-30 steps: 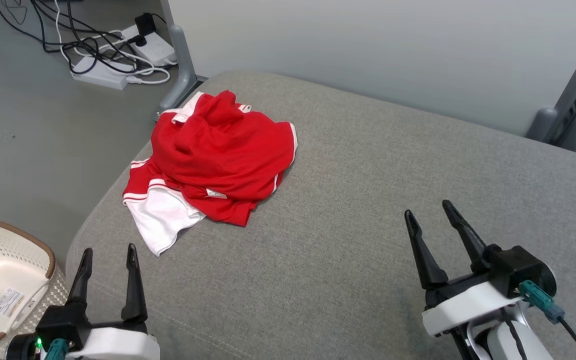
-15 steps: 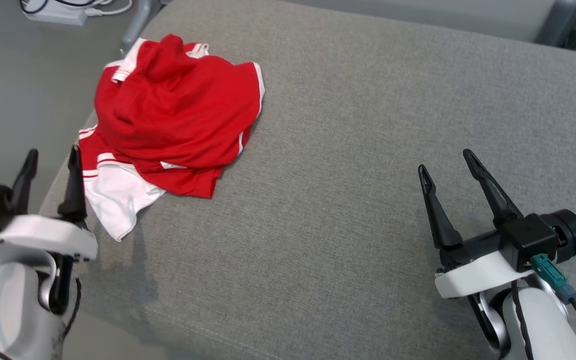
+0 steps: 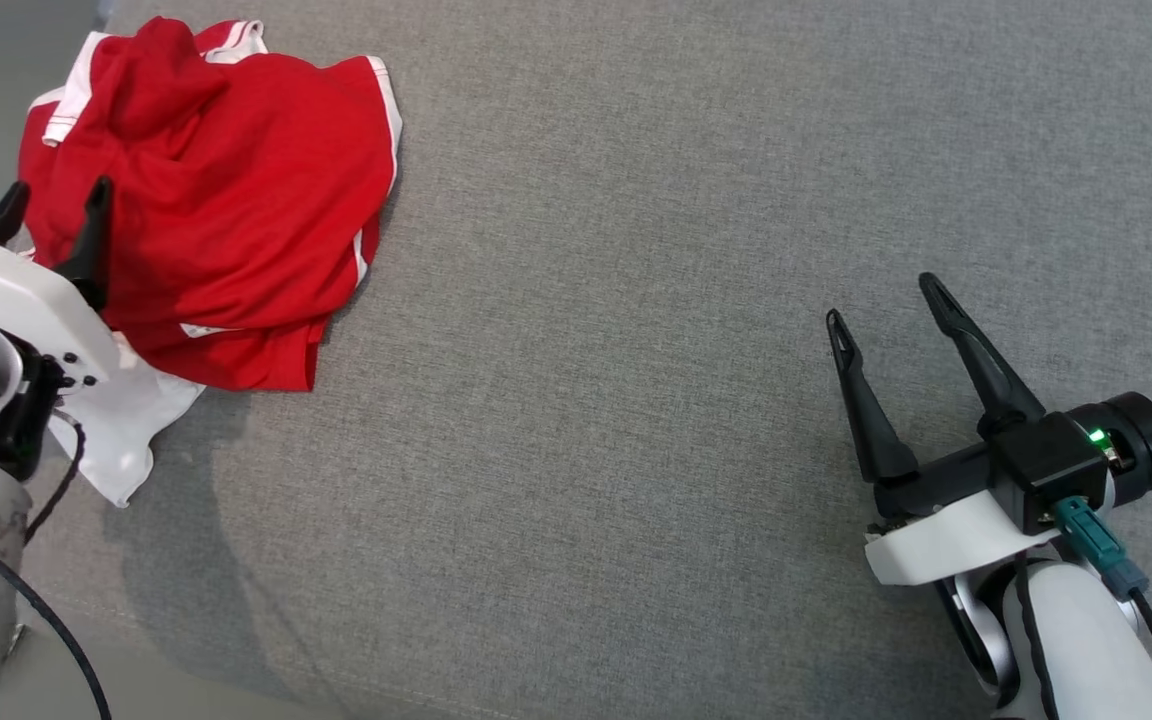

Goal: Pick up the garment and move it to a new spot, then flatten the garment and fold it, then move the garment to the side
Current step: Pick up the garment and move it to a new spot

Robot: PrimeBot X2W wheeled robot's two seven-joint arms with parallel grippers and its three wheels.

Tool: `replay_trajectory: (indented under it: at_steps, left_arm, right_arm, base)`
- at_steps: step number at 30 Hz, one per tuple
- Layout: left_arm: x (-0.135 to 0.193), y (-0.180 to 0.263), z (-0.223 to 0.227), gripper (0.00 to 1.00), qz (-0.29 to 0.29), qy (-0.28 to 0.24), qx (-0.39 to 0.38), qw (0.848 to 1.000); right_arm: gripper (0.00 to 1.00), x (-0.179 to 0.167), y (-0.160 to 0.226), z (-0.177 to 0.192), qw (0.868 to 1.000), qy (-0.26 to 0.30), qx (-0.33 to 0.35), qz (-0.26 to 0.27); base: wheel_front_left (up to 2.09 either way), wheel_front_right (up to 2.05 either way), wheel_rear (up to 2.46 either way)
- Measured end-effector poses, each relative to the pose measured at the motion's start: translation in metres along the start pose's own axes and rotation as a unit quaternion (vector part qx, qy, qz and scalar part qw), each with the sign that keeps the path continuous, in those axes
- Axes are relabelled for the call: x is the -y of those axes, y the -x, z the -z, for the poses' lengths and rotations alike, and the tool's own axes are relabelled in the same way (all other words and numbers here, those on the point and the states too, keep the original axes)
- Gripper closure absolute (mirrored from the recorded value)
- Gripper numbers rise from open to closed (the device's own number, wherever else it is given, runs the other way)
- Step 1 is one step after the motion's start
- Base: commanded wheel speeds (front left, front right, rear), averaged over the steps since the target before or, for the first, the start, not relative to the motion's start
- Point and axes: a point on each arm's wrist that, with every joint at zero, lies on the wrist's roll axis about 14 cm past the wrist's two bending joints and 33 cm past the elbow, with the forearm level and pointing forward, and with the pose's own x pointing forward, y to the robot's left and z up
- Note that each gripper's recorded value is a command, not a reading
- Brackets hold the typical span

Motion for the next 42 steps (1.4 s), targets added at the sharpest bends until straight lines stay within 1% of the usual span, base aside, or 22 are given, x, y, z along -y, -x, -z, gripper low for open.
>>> replay_trajectory:
  at_steps: [2,4,7,8,9,10,14,20,24,26,28,30,32,36,39,42]
  left_arm:
    - [-0.003,-0.006,0.004,0.00,-0.004,-0.007,-0.021,1.000]
    - [-0.003,-0.011,0.011,0.00,-0.007,0.008,-0.044,0.999]
    - [0.005,-0.016,0.026,0.00,0.000,0.002,-0.086,0.996]
    - [0.006,-0.017,0.030,0.34,0.001,0.005,-0.097,0.995]
    - [0.007,-0.018,0.033,0.84,0.001,0.012,-0.107,0.994]
    - [0.006,-0.018,0.033,1.00,0.000,0.018,-0.110,0.994]
    - [0.000,-0.020,0.022,1.00,-0.005,0.022,-0.085,0.996]
    - [-0.001,-0.015,-0.025,1.00,0.004,0.016,0.019,1.000]
    - [0.002,-0.001,-0.067,1.00,0.017,0.020,0.098,0.995]
    - [0.009,0.008,-0.090,1.00,0.034,0.018,0.137,0.990]
    - [0.025,0.021,-0.120,1.00,0.063,0.025,0.189,0.980]
    - [0.046,0.037,-0.148,1.00,0.099,0.055,0.233,0.966]
    - [0.063,0.054,-0.165,1.00,0.131,0.050,0.262,0.955]
    - [0.088,0.086,-0.185,1.00,0.180,0.052,0.292,0.938]
    - [0.127,0.106,-0.194,1.00,0.233,0.052,0.303,0.923]
    - [0.174,0.124,-0.198,1.00,0.290,0.064,0.302,0.906]
  right_arm:
    - [0.00,0.002,0.002,0.003,1.000,0.000,-0.004,0.003]
    - [0.00,0.005,0.002,0.005,1.000,0.000,-0.007,0.006]
    - [0.00,0.009,0.002,0.006,1.000,0.001,-0.007,0.011]
    - [0.00,0.010,0.003,0.007,1.000,0.001,-0.008,0.012]
    - [0.00,0.011,0.004,0.009,1.000,0.001,-0.010,0.014]
    - [0.00,0.012,0.004,0.009,1.000,0.001,-0.009,0.015]
    - [0.00,0.014,0.006,0.008,1.000,0.002,-0.008,0.018]
    - [0.00,0.013,0.009,-0.003,1.000,0.004,0.004,0.023]
    - [0.00,0.009,0.012,-0.016,1.000,0.004,0.018,0.022]
    - [0.00,0.006,0.013,-0.025,0.999,0.004,0.028,0.021]
    - [0.00,0.004,0.015,-0.036,0.999,0.000,0.039,0.020]
    - [0.00,0.000,0.017,-0.044,0.999,-0.003,0.048,0.018]
    - [0.00,-0.004,0.021,-0.051,0.998,-0.009,0.054,0.017]
    - [0.00,-0.007,0.029,-0.069,0.997,-0.015,0.072,0.021]
    - [0.00,-0.002,0.037,-0.088,0.995,-0.015,0.094,0.033]
    - [0.00,0.011,0.050,-0.098,0.993,-0.011,0.107,0.055]
  base:
    - [0.00,0.00,0.00]
    - [0.00,0.00,0.00]
    - [0.00,0.00,0.00]
    - [0.00,0.00,0.00]
    - [0.00,0.00,0.00]
    - [0.00,0.00,0.00]
    - [0.00,0.00,0.00]
    - [0.00,0.00,0.00]
    - [0.00,0.00,0.00]
    - [0.00,0.00,0.00]
    - [0.00,0.00,0.00]
    - [0.00,0.00,0.00]
    - [0.00,0.00,0.00]
    - [0.00,0.00,0.00]
    - [0.00,0.00,0.00]
    - [0.00,0.00,0.00]
